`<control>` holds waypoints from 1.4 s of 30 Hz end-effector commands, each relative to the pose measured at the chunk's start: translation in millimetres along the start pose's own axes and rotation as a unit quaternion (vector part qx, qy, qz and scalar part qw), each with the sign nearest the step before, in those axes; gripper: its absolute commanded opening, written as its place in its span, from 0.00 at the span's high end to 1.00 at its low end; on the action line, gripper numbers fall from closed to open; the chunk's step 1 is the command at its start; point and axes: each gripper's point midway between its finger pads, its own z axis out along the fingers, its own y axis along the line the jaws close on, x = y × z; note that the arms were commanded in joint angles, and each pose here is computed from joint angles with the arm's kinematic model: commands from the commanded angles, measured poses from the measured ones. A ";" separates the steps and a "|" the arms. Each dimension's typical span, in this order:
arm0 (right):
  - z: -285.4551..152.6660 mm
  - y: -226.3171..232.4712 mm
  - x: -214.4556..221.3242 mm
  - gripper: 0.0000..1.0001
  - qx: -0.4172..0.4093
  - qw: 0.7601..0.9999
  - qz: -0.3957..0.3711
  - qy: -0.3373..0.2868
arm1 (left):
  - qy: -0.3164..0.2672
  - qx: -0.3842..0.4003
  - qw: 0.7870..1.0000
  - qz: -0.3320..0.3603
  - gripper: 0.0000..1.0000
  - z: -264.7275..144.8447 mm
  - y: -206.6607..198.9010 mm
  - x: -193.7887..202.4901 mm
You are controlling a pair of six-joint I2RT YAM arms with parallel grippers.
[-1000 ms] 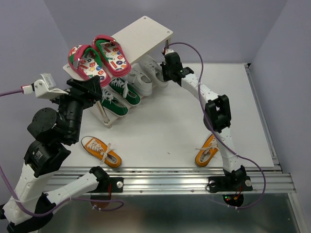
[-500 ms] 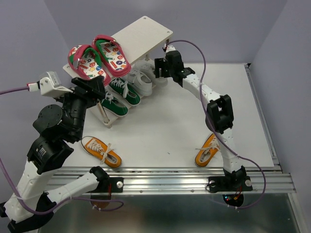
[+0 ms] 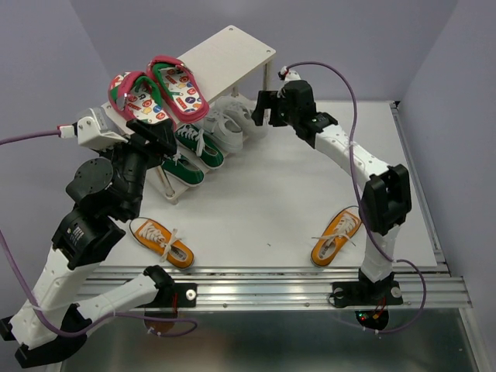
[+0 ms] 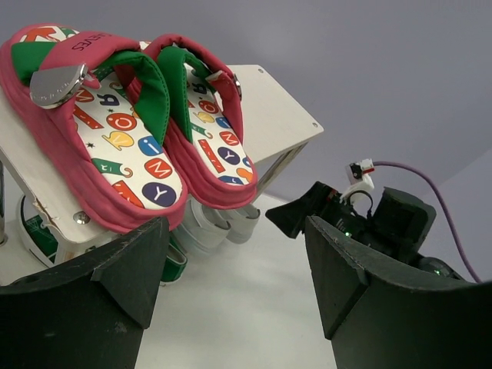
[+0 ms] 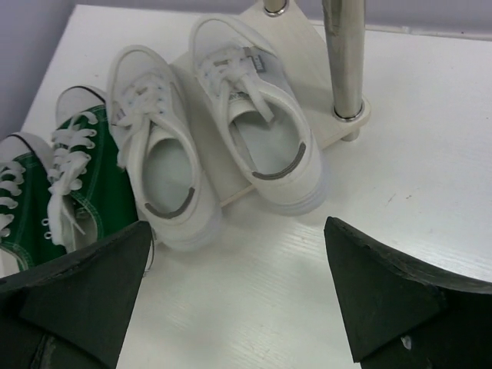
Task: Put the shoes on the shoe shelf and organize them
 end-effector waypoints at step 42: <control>-287.6 -84.3 287.0 0.46 0.223 0.890 0.299 0.260 | -0.004 -0.007 1.000 0.026 0.18 22.9 -12.7 7.9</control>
